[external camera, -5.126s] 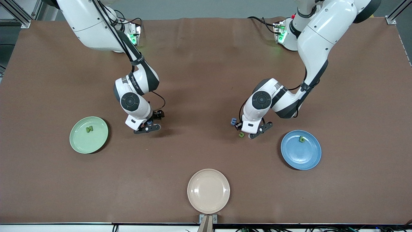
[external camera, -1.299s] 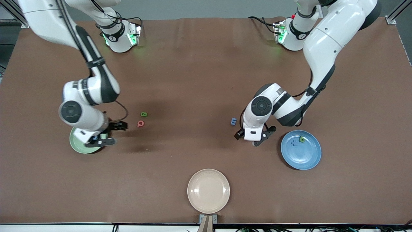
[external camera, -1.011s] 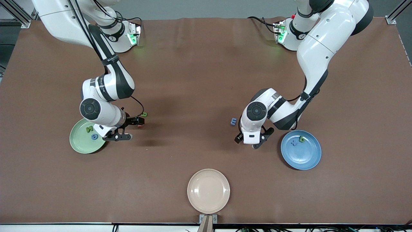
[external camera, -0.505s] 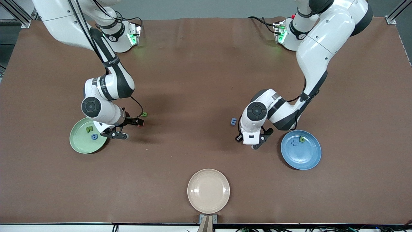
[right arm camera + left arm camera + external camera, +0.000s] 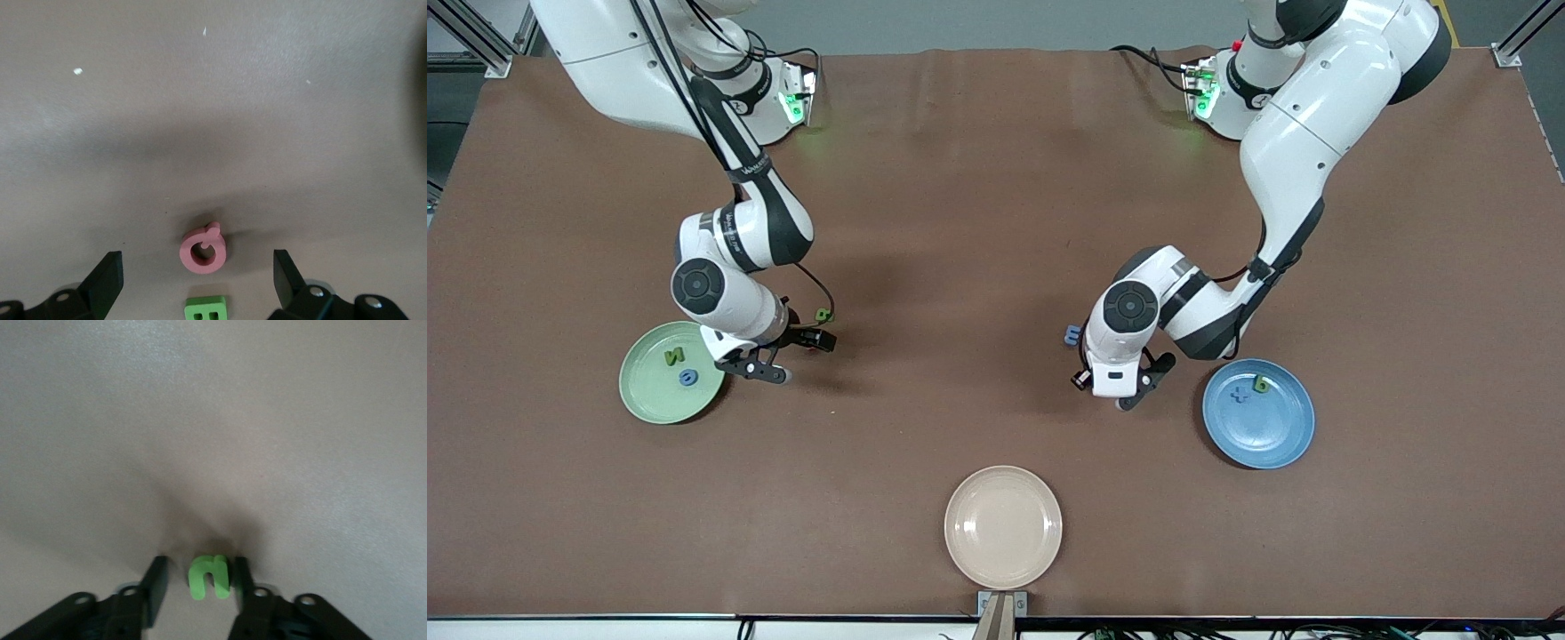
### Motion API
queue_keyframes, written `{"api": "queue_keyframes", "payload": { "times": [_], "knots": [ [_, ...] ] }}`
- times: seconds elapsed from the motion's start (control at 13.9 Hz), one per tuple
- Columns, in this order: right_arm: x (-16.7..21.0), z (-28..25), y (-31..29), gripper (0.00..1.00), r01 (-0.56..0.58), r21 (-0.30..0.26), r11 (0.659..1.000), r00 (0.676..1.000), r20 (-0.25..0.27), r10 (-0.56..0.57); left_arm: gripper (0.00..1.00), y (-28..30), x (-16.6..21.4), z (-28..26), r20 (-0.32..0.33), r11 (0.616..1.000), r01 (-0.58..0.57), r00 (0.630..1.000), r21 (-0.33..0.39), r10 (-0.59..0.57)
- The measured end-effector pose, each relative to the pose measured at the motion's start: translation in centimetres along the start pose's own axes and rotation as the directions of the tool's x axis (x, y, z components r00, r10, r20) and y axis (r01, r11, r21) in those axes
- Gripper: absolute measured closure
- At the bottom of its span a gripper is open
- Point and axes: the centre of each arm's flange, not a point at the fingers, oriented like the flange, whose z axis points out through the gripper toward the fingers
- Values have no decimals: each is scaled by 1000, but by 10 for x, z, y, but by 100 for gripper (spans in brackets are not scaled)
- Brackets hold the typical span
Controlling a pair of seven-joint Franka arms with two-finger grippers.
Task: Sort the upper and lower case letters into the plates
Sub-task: 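Grasp the pink a with the right gripper while the left gripper grasps the green n, then drop the a on the green plate while the left gripper drops n on blue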
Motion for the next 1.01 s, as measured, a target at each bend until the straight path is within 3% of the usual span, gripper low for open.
{"api": "queue_keyframes", "payload": {
  "times": [0.07,0.14,0.43,1.01],
  "knots": [
    [0,4,0,0,-2,-2,1000,1000,5,2,70,1,-1,-1,-1,1000,-2,1000,-2,2],
    [-1,8,0,0,-2,-5,1000,1000,10,3,74,1,-1,-1,-2,1000,-2,1000,-2,2],
    [-9,19,-10,2,9,-15,1000,1000,26,-9,74,2,2,-2,-24,1000,-22,999,-5,22],
    [-12,26,-12,17,-15,-27,1000,999,34,16,74,21,26,-56,-89,999,-14,996,-34,11]
  ]
}}
